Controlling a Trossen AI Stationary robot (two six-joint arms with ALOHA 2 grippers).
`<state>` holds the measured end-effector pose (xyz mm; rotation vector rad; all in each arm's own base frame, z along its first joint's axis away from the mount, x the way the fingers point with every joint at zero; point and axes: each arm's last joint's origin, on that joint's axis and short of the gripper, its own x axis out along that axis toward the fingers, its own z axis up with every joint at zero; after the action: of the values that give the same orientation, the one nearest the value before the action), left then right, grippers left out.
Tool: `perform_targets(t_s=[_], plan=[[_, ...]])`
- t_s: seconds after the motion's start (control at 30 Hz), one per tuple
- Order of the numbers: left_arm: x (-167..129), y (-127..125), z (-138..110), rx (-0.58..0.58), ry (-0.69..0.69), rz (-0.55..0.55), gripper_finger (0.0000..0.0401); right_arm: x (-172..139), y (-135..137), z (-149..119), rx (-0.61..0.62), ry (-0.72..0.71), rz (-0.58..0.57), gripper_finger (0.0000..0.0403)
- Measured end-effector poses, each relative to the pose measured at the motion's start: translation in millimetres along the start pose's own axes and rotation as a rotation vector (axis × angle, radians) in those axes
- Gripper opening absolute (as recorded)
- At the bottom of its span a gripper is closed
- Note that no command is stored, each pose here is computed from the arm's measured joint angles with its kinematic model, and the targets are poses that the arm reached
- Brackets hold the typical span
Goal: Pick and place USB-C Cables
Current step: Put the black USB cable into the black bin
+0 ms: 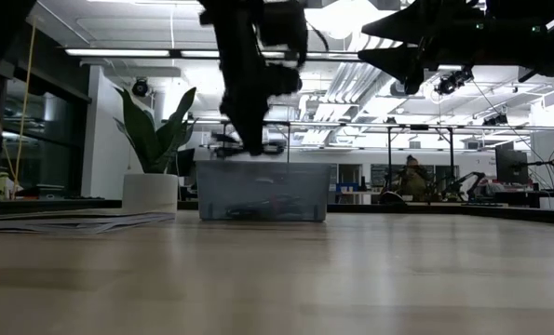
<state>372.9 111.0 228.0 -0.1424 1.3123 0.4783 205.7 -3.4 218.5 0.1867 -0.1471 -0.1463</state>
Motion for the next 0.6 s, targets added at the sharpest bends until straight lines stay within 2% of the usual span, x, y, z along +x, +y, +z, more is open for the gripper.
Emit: perform_targets(t_s=[0.23,0.6], plan=[[40.1,-4.7,5.6,0.006,0.055,-0.054,0.001,0.0,-0.3,-1.1,-0.003,0.012,-0.002,0.0238],[62.1,-0.1,7.7,-0.022,0.089,-0.147,0.001,0.0,-0.2,-1.3,-0.001,0.013,-0.002,0.0238]])
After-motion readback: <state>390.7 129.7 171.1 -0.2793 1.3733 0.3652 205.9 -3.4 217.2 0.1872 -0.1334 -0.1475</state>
